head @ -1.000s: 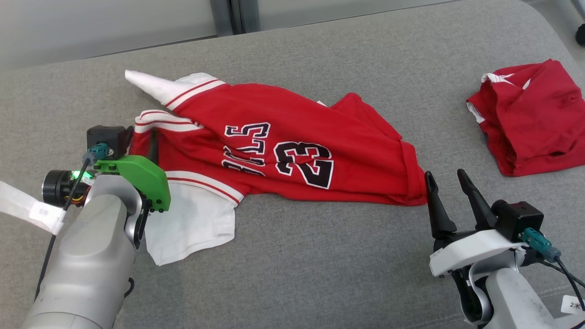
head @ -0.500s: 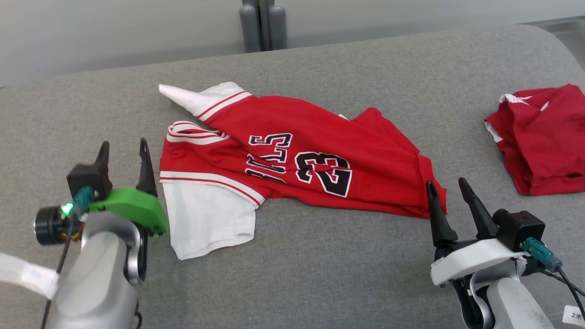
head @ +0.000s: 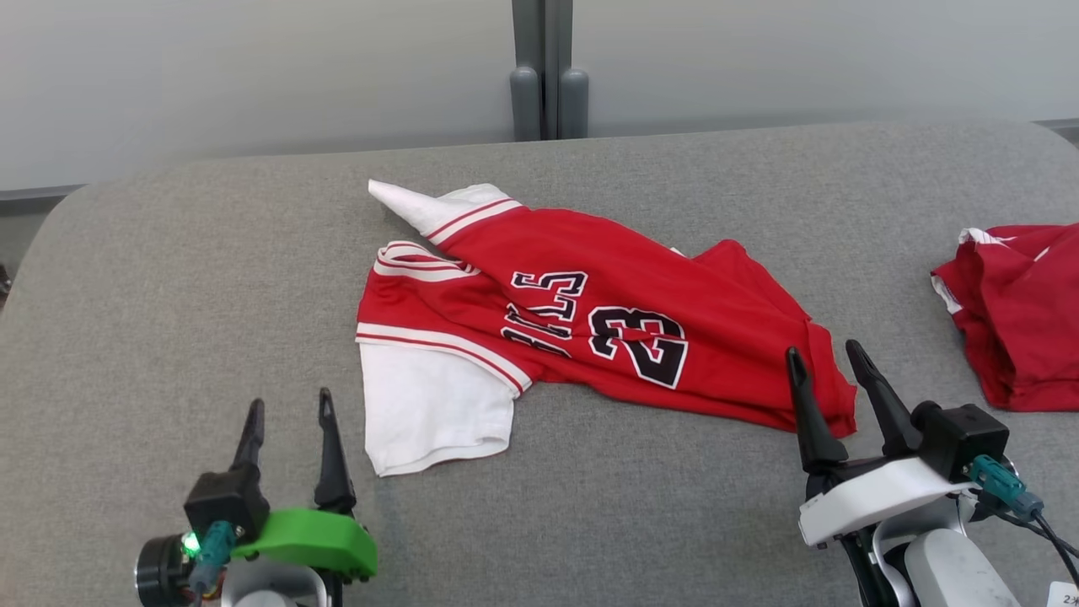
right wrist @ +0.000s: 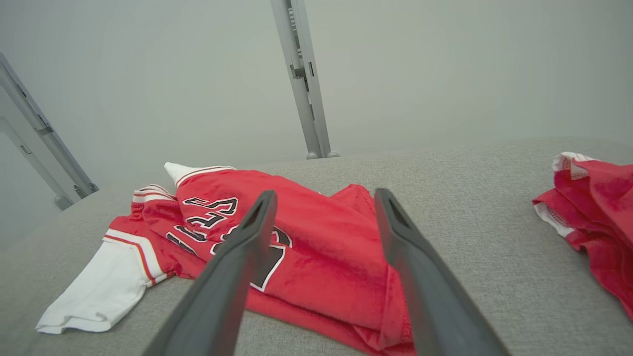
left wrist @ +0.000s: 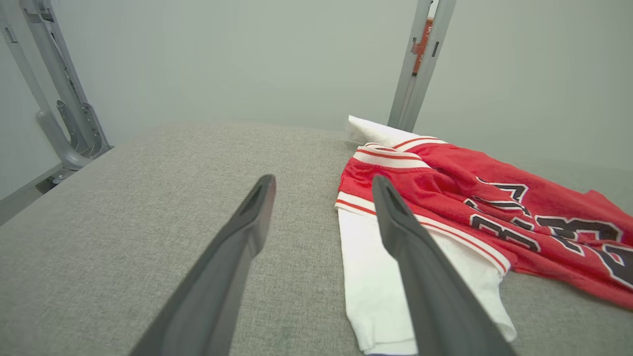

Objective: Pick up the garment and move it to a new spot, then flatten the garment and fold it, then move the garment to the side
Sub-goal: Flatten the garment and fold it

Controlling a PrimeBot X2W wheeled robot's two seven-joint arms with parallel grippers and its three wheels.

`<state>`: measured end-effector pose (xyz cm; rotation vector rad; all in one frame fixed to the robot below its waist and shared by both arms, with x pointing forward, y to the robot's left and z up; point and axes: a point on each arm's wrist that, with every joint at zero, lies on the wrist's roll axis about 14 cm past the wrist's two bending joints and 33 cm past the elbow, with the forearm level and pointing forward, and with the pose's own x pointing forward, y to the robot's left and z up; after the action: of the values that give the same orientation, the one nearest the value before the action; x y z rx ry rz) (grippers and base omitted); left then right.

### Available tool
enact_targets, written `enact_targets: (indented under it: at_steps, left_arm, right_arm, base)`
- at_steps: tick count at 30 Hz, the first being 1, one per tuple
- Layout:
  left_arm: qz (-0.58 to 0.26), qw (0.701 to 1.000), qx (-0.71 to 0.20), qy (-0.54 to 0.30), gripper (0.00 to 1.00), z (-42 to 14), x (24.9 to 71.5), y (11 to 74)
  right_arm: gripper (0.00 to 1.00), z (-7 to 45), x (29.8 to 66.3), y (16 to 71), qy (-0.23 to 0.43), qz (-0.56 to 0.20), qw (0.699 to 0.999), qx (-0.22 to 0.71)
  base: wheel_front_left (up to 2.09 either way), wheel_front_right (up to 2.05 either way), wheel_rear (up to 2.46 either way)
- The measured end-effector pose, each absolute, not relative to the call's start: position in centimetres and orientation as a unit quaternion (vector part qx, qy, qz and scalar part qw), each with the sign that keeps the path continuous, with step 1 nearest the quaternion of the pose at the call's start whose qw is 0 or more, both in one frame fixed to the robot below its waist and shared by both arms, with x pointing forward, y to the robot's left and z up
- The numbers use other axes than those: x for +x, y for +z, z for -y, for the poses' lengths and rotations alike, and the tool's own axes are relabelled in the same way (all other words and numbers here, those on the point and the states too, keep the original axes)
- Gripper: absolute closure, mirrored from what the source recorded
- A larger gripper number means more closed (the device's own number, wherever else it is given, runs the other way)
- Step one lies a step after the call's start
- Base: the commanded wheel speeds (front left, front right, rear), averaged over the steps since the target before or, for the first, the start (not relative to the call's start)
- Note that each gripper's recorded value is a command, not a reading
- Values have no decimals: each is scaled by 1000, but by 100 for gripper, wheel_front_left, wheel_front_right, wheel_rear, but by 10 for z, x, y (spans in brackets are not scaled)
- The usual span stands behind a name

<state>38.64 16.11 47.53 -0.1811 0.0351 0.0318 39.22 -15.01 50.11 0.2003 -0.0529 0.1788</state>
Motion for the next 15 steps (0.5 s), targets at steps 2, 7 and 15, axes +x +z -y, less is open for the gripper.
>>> enact_targets:
  at_steps: [2, 7, 15]
  left_arm:
    - [-25, 997, -78, 10, 0, -157, 377, 470]
    - [-31, 997, -77, 6, 0, -152, 368, 465]
    - [-72, 994, -71, -28, 0, -136, 363, 440]
  right_arm:
    - [0, 149, 390, 502, 91, 27, 990, 100]
    - [0, 149, 387, 505, 89, 32, 990, 102]
    - [0, 148, 385, 503, 90, 29, 990, 101]
  base:
    - [0, 0, 0]
    - [0, 0, 0]
    - [0, 0, 0]
